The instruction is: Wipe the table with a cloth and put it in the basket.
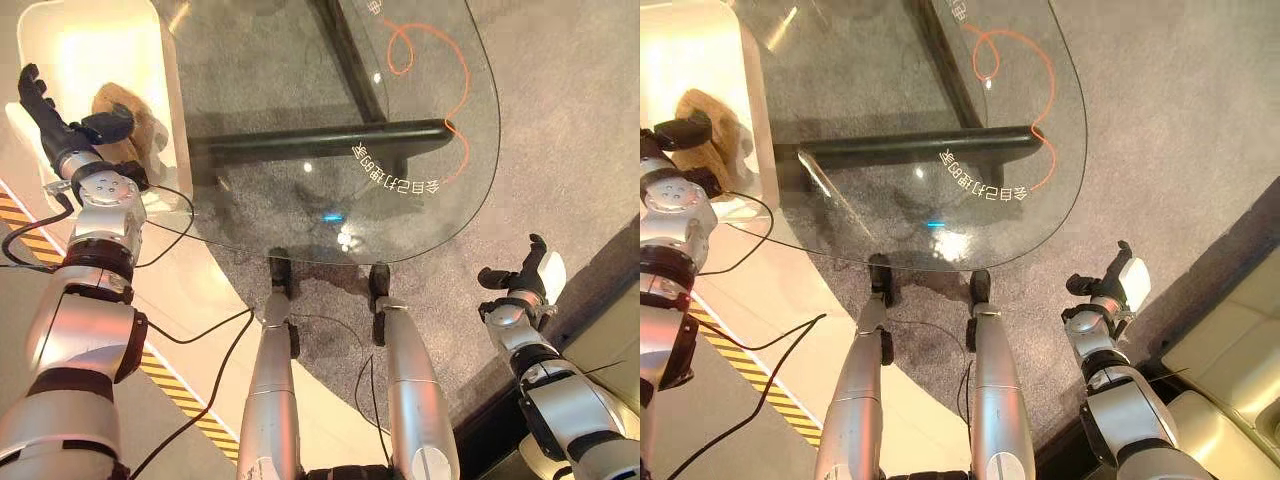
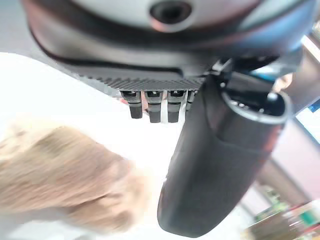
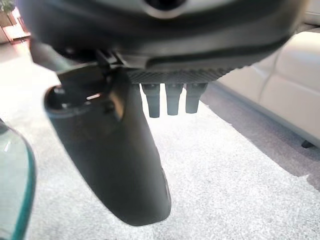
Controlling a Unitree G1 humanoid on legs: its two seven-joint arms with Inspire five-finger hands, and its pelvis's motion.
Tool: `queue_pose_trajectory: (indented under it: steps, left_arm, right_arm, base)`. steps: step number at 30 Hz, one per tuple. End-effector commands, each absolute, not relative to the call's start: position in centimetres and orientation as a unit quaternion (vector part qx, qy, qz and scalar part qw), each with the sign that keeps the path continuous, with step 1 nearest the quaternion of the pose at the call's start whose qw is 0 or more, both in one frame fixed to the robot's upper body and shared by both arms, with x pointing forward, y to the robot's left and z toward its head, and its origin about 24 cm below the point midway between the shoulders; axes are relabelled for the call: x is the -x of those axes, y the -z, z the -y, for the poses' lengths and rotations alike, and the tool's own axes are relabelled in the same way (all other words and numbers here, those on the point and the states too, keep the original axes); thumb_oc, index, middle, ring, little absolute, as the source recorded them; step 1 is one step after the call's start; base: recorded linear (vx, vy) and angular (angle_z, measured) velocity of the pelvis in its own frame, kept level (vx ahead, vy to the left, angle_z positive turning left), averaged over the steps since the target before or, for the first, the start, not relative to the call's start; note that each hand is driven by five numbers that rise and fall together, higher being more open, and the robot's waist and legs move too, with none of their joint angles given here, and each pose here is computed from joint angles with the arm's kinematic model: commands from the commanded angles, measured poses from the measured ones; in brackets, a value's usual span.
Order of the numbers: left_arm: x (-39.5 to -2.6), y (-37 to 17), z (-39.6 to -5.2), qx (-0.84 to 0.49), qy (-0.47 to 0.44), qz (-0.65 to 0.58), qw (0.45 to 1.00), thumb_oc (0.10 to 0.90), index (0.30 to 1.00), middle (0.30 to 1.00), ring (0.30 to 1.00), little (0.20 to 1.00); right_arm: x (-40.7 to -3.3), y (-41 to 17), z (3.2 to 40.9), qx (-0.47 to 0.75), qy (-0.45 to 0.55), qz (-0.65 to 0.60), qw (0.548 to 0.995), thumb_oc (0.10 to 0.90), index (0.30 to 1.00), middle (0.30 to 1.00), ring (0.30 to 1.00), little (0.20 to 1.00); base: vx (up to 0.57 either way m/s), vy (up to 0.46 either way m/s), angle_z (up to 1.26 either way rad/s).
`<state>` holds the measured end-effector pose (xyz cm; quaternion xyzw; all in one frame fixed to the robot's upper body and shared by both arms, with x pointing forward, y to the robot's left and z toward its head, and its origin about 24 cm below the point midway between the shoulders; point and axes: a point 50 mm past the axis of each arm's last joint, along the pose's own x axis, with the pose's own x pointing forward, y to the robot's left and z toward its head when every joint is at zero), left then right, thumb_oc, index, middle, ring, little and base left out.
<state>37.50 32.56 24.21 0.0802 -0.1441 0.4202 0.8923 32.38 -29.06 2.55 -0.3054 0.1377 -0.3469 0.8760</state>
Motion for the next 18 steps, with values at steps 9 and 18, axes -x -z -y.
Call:
queue_pose_trajectory:
  steps: [9, 18]
  left_arm:
    - [-33.5, -27.6, -36.2, -0.001, -0.42, 0.302, 0.856, 0.8, 0.9, 0.9, 0.9, 0.9]
    - [-29.5, -12.2, -37.7, -0.016, -0.378, 0.12, 0.918, 0.8, 0.9, 0.9, 0.9, 0.9]
  right_arm:
    - [-24.5, 4.3, 31.7, 0.33, 0.358, -0.26, 0.834, 0.8, 0.9, 0.9, 0.9, 0.9]
    - [-16.7, 9.8, 31.8, 0.35, 0.275, -0.392, 0.805, 0.8, 0.9, 0.9, 0.9, 0.9]
  base:
    - [0.02, -0.104, -0.01]
    - [0.12, -0.046, 0.07]
